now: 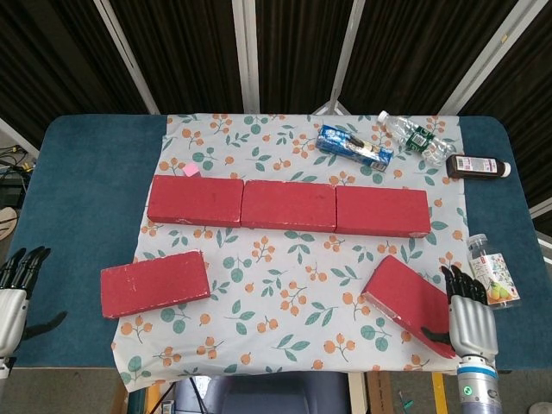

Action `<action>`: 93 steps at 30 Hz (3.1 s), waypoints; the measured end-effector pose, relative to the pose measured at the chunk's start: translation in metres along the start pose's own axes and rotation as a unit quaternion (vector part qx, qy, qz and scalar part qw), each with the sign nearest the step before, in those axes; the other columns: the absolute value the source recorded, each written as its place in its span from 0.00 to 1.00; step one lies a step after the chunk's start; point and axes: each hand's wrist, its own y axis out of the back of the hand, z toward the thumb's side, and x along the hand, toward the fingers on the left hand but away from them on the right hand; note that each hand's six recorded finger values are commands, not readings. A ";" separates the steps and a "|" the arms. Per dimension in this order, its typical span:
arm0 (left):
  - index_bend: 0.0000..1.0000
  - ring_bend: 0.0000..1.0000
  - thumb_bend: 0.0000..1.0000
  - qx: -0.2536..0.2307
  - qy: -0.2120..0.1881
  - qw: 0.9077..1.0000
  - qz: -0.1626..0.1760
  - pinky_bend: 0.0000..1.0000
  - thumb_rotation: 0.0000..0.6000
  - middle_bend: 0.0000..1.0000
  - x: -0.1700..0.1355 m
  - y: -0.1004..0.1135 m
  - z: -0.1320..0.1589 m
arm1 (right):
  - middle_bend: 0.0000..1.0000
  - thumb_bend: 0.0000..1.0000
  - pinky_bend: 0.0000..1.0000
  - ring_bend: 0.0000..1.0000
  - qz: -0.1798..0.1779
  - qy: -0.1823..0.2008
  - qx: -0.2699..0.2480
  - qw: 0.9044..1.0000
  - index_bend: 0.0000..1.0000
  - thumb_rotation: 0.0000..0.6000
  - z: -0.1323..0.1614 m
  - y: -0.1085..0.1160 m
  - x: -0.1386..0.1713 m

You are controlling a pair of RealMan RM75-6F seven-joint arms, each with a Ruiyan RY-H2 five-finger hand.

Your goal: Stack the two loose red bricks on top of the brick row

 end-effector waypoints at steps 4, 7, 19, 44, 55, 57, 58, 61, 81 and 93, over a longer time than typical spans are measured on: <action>0.04 0.00 0.01 -0.008 0.001 1.000 0.000 0.13 1.00 0.06 0.001 0.002 -0.003 | 0.00 0.15 0.00 0.00 0.012 -0.027 -0.010 1.000 0.00 1.00 0.010 -0.008 -0.008; 0.04 0.00 0.01 -0.013 0.003 1.000 0.002 0.13 1.00 0.06 0.001 0.004 -0.006 | 0.00 0.15 0.00 0.00 0.027 -0.045 -0.003 0.999 0.00 1.00 0.018 -0.016 -0.014; 0.04 0.00 0.01 -0.021 0.020 0.999 0.014 0.13 1.00 0.06 0.004 0.010 -0.016 | 0.00 0.15 0.00 0.00 0.045 -0.096 0.022 0.994 0.00 1.00 0.037 -0.037 -0.034; 0.04 0.00 0.01 -0.025 0.031 0.999 0.014 0.13 1.00 0.06 0.005 0.011 -0.020 | 0.00 0.15 0.00 0.00 0.052 -0.098 0.022 0.994 0.00 1.00 0.041 -0.041 -0.026; 0.04 0.00 0.01 -0.024 0.033 0.999 0.013 0.13 1.00 0.06 0.006 0.011 -0.021 | 0.00 0.15 0.00 0.00 0.061 -0.100 0.025 0.993 0.00 1.00 0.041 -0.051 -0.028; 0.04 0.00 0.01 -0.024 0.034 0.999 0.013 0.13 1.00 0.06 0.007 0.011 -0.022 | 0.00 0.15 0.00 0.00 0.059 -0.102 0.025 0.993 0.00 1.00 0.041 -0.050 -0.030; 0.04 0.00 0.01 -0.024 0.035 0.999 0.013 0.13 1.00 0.06 0.007 0.011 -0.022 | 0.00 0.15 0.00 0.00 0.057 -0.104 0.027 0.993 0.00 1.00 0.041 -0.050 -0.031; 0.04 0.00 0.01 -0.023 0.036 0.999 0.014 0.13 1.00 0.06 0.008 0.010 -0.022 | 0.00 0.15 0.00 0.00 0.058 -0.106 0.032 0.992 0.00 1.00 0.039 -0.050 -0.033; 0.04 0.00 0.01 -0.020 0.039 0.999 0.012 0.13 1.00 0.05 0.008 0.008 -0.020 | 0.03 0.15 0.00 0.00 0.078 -0.112 0.044 0.990 0.00 1.00 0.034 -0.061 -0.043; 0.04 0.00 0.01 -0.019 0.038 0.999 0.009 0.13 1.00 0.05 0.008 0.007 -0.020 | 0.19 0.15 0.00 0.00 0.081 -0.118 0.050 0.988 0.00 1.00 0.032 -0.065 -0.047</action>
